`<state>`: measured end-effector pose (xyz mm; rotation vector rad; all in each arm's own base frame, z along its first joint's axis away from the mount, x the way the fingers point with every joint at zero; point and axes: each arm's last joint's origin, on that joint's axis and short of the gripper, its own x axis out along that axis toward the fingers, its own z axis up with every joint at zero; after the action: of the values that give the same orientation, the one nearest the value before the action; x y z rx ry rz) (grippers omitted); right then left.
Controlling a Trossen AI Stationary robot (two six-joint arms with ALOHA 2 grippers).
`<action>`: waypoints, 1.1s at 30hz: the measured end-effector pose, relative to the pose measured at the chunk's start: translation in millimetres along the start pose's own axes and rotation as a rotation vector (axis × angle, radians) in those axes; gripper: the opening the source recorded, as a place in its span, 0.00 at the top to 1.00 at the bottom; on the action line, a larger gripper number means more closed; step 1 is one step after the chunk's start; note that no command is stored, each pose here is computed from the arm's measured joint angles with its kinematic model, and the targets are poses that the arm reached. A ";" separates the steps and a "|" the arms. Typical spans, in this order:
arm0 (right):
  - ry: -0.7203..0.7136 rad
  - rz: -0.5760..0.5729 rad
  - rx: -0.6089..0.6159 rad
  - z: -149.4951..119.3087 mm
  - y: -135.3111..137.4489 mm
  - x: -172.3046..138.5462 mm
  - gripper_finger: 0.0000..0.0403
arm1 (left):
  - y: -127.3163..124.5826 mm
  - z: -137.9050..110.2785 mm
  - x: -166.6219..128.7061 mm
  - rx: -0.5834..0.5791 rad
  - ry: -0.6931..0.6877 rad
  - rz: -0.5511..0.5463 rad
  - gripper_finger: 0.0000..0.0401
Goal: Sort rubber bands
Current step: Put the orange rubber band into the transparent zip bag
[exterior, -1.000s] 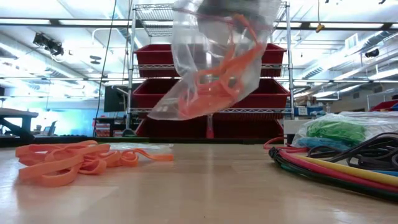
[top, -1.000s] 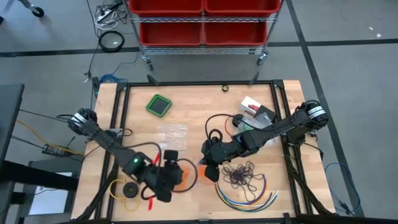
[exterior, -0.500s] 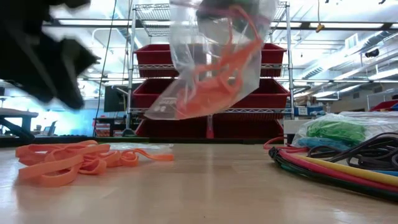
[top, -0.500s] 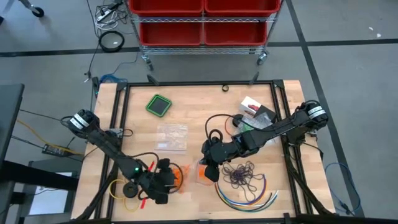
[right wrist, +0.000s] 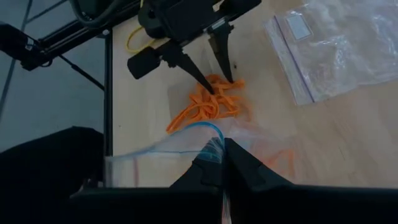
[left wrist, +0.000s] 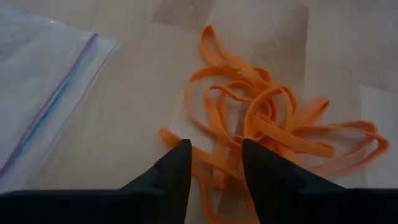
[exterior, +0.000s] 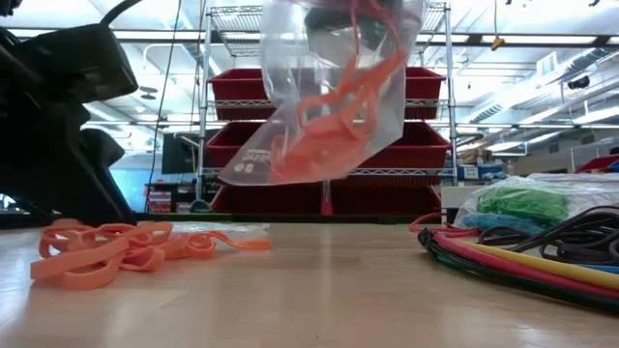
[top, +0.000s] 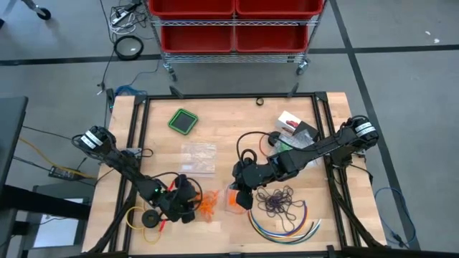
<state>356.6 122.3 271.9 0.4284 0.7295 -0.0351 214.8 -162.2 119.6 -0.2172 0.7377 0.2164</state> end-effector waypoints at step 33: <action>0.005 0.008 -0.016 -2.6 3.4 -0.6 1.00 | 19.1 4.4 -19.5 0.013 0.041 0.130 0.81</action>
<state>355.1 126.4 271.8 0.4159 0.7329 -0.0206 198.4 -145.1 133.8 -0.1618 0.7944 0.3316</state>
